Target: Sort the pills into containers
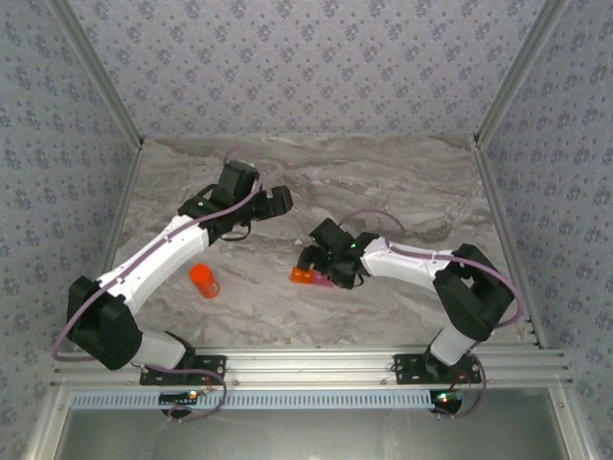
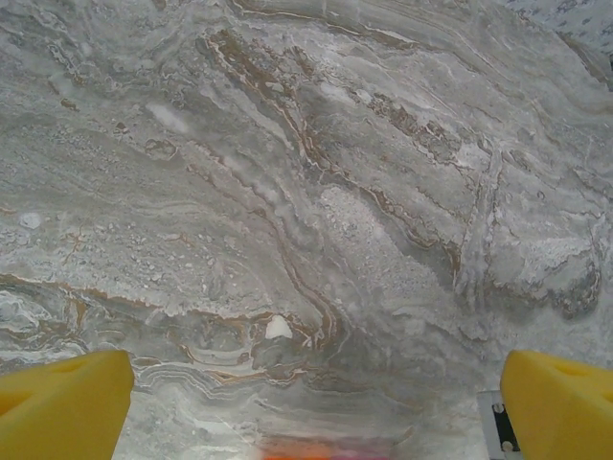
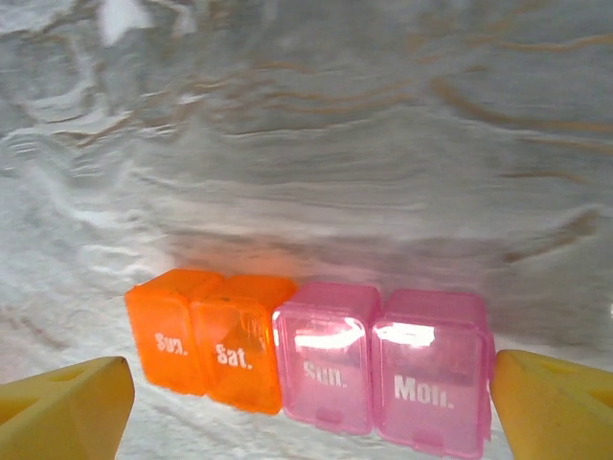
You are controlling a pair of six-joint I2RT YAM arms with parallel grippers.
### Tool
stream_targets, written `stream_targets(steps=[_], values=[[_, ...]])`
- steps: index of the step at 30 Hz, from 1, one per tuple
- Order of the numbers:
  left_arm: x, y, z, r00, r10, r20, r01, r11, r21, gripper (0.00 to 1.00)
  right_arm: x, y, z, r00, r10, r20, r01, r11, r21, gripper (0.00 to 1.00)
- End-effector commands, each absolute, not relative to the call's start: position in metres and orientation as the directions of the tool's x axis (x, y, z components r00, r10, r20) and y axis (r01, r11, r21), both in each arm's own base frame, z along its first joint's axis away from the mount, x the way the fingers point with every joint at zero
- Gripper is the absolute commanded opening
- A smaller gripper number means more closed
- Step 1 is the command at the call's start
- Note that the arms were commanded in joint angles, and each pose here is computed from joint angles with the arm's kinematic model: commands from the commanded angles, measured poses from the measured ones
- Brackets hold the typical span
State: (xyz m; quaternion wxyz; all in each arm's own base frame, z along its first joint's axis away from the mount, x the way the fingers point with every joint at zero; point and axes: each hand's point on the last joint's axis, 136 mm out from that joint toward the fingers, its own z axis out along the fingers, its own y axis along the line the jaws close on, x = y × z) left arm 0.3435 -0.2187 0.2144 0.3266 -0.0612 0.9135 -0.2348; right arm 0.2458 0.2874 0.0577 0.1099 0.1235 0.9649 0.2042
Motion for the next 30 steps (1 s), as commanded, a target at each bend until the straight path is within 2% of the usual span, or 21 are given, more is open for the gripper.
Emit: stream_targets(steps=[1,7,10,13,15,17,19,23,30], values=[[0.335,-0.217,0.221,-0.783,-0.266,-0.562,0.052,0.873,-0.485,0.98,0.249,0.291,0.078,-0.942,0.278,-0.187,0.177,0.886,0.43,0.99],[0.332,-0.209,0.227,-0.767,-0.262,-0.586,0.052,0.885,-0.463,0.98,0.253,0.269,0.107,-0.949,0.157,-0.273,0.057,0.938,0.343,1.0],[0.33,-0.203,0.23,-0.753,-0.264,-0.602,0.049,0.891,-0.452,0.98,0.258,0.248,0.105,-0.943,0.097,-0.318,0.015,0.967,0.253,1.0],[0.328,-0.2,0.233,-0.742,-0.272,-0.613,0.049,0.89,-0.454,0.98,0.269,0.247,0.109,-0.913,-0.058,-0.404,-0.156,0.964,0.214,1.0],[0.327,-0.199,0.234,-0.738,-0.277,-0.615,0.05,0.887,-0.459,0.98,0.268,0.256,0.116,-0.857,-0.22,-0.466,-0.332,0.927,0.173,1.0],[0.327,-0.199,0.234,-0.735,-0.285,-0.616,0.048,0.884,-0.466,0.98,0.254,0.27,0.119,-0.771,-0.4,-0.496,-0.534,0.83,0.161,1.0],[0.328,-0.2,0.232,-0.733,-0.292,-0.614,0.045,0.881,-0.471,0.98,0.241,0.278,0.12,-0.696,-0.509,-0.506,-0.656,0.738,0.159,1.0],[0.331,-0.2,0.233,-0.728,-0.312,-0.611,0.028,0.877,-0.48,0.98,0.224,0.281,0.107,-0.631,-0.631,-0.452,-0.755,0.634,0.169,0.99],[0.336,-0.201,0.243,-0.717,-0.323,-0.617,0.024,0.874,-0.485,0.98,0.223,0.281,0.074,-0.579,-0.731,-0.361,-0.809,0.571,0.142,1.0]])
